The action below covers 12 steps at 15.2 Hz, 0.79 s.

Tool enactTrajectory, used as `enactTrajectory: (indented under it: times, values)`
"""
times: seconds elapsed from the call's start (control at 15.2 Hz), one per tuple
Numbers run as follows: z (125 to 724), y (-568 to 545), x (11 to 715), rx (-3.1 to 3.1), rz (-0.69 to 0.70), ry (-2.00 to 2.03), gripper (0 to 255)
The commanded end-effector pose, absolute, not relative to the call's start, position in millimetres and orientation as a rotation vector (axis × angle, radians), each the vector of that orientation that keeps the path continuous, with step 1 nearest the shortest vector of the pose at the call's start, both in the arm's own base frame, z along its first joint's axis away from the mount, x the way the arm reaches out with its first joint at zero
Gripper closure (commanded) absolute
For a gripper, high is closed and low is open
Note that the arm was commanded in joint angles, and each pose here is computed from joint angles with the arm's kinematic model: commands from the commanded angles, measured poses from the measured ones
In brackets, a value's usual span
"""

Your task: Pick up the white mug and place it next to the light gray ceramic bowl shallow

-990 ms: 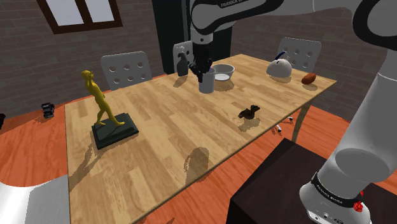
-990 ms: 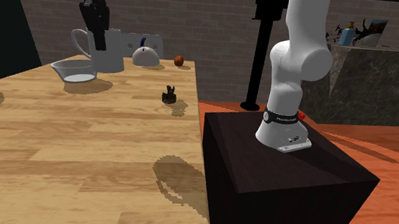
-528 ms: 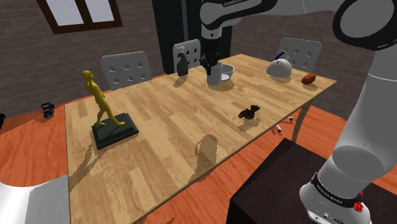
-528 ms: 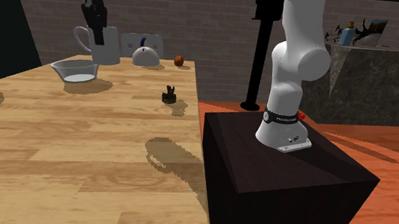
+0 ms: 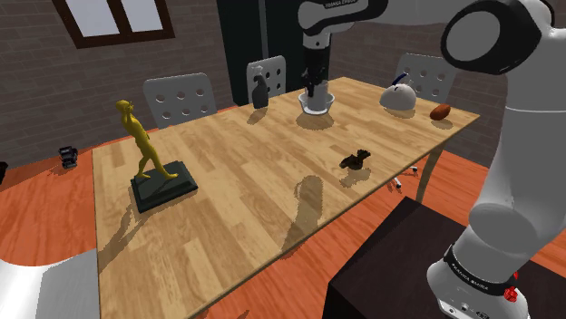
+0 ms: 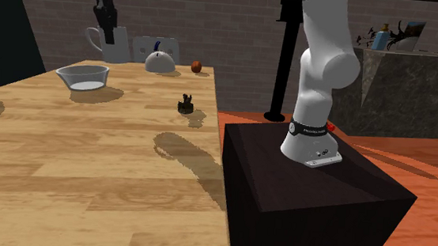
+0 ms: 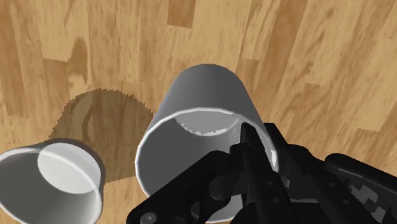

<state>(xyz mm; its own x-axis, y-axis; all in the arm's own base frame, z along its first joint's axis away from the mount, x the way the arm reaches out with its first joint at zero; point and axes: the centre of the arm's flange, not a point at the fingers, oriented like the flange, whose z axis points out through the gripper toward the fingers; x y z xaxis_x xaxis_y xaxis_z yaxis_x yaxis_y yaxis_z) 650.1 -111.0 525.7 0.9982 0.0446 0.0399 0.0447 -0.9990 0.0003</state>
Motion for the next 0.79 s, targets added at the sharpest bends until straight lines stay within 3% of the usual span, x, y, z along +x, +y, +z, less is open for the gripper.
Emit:
enactTrajectory:
  times: [0.0, 0.73]
  values:
    - [527, -136, 657, -3.139, -0.062, -0.072, 255]
    - [522, -265, 696, -3.139, -0.062, -0.072, 255]
